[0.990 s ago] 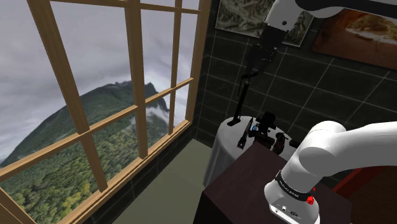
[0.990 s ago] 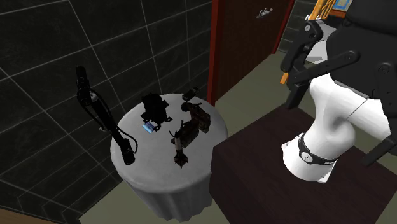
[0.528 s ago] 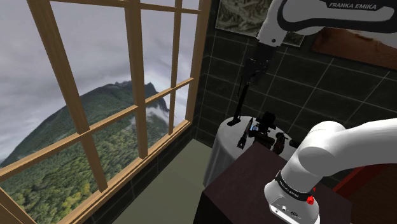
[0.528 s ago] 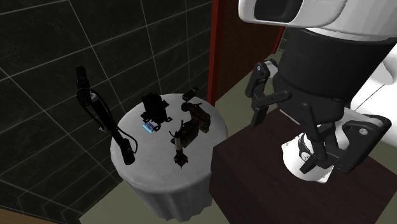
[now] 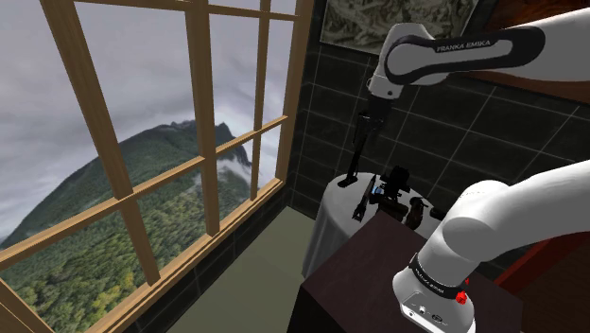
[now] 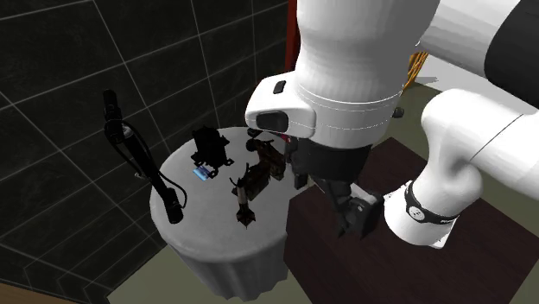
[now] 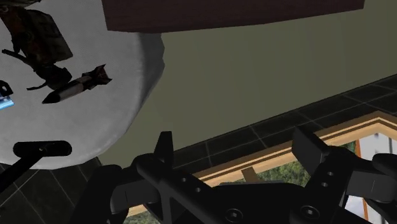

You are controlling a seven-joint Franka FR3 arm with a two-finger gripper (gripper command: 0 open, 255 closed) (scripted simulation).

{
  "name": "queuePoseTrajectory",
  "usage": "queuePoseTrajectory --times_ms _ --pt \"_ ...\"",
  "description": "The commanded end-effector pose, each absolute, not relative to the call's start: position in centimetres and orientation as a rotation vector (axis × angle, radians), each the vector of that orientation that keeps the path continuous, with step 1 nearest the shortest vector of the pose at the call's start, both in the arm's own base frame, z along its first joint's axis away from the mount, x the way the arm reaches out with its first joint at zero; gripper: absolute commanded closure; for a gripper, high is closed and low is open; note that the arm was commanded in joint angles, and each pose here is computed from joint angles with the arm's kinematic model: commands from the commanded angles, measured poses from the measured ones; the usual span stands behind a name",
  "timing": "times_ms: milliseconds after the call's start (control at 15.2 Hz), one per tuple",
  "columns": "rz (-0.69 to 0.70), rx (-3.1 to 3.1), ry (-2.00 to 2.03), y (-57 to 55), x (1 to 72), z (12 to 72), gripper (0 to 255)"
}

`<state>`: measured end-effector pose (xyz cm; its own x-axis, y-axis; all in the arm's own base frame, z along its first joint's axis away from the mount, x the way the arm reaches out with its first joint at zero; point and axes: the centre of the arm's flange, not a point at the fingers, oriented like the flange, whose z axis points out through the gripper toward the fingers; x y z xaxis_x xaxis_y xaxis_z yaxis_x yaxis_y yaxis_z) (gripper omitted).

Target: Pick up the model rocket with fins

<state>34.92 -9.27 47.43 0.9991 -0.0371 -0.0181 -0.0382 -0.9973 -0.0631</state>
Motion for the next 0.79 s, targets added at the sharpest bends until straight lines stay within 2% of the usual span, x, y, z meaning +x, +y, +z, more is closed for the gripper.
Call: queuePoseTrajectory --times_ms 0,726 --pt "0.053 -3.083 0.035 -10.3 35.5 45.2 0" --pt "0.206 -3.101 -0.081 -16.7 38.8 32.4 0"
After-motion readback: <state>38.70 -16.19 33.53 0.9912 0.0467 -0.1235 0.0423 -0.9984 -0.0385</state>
